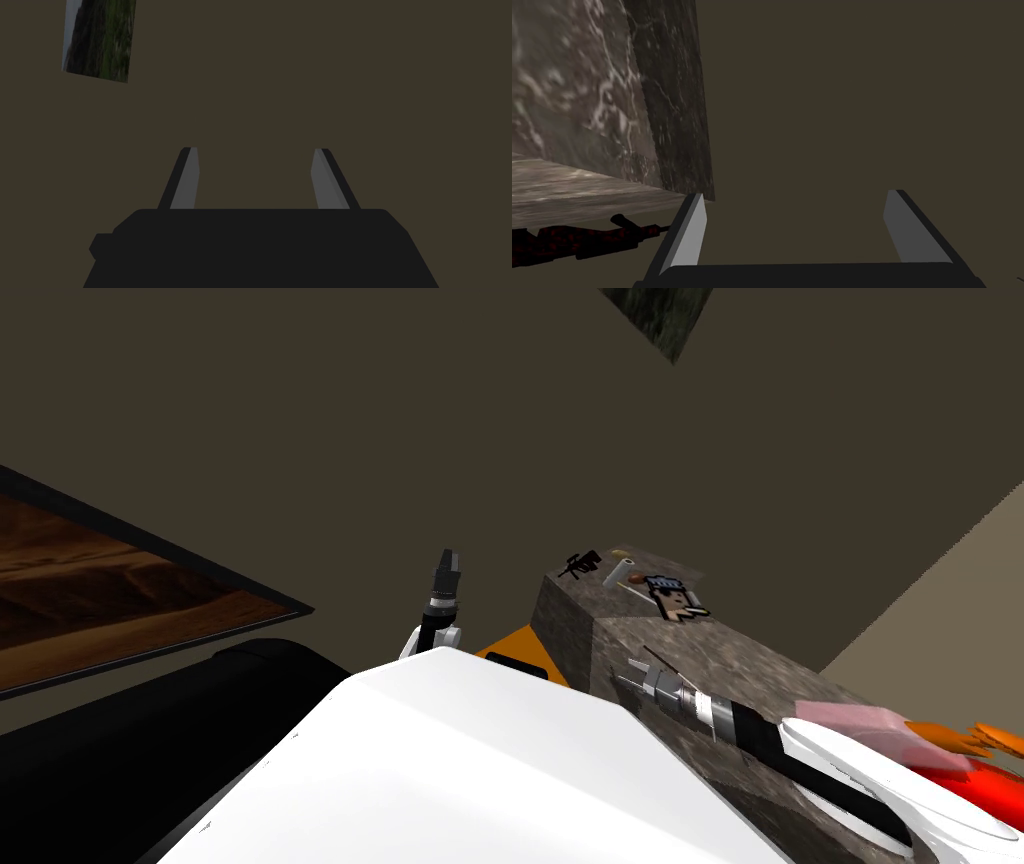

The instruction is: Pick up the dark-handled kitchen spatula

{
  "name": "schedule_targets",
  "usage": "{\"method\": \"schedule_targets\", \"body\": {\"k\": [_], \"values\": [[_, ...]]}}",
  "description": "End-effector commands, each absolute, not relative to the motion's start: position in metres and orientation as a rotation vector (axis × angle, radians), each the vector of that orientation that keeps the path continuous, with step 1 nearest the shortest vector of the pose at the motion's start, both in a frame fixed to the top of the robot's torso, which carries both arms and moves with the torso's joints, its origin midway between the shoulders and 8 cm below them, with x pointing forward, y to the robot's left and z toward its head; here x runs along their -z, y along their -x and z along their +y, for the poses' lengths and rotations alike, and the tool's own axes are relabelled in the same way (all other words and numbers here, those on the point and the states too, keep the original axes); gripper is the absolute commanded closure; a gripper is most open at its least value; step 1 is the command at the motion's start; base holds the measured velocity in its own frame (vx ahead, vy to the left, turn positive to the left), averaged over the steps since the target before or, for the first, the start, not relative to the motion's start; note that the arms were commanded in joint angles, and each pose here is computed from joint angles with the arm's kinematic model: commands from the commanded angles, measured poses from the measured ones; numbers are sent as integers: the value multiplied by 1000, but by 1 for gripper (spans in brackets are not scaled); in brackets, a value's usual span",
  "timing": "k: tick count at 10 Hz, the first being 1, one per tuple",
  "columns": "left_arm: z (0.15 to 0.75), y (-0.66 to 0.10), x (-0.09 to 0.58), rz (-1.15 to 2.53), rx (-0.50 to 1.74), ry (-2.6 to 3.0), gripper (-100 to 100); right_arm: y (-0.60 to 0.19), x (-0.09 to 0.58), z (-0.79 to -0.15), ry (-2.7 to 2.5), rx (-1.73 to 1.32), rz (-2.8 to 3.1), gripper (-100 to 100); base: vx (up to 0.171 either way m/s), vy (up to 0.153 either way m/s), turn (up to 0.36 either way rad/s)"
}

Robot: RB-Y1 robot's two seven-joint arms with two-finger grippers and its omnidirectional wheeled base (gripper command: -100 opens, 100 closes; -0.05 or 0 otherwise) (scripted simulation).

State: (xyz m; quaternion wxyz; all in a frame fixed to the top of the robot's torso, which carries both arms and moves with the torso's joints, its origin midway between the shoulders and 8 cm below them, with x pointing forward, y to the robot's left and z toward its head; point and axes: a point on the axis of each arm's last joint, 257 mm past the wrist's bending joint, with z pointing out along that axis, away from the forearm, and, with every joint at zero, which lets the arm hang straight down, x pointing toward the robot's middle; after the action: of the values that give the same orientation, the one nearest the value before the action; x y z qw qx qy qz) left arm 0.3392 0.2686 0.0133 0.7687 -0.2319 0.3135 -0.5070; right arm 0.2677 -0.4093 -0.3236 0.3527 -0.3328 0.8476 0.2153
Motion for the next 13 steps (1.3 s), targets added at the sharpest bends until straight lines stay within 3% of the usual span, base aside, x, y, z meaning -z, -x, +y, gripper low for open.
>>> {"method": "schedule_targets", "body": {"k": [1, 7, 13], "values": [[269, -339, -13, 680, 1100, 503, 0, -266, 323, -428, 875, -523, 2223, -100, 37, -26, 56], [269, -339, -13, 680, 1100, 503, 0, -236, 322, -538, 989, -271, 2458, -100, 61, -58, 60], [269, -339, -13, 680, 1100, 503, 0, -198, 329, -589, 1005, -167, 2606, -100, 52, -78, 0]]}}
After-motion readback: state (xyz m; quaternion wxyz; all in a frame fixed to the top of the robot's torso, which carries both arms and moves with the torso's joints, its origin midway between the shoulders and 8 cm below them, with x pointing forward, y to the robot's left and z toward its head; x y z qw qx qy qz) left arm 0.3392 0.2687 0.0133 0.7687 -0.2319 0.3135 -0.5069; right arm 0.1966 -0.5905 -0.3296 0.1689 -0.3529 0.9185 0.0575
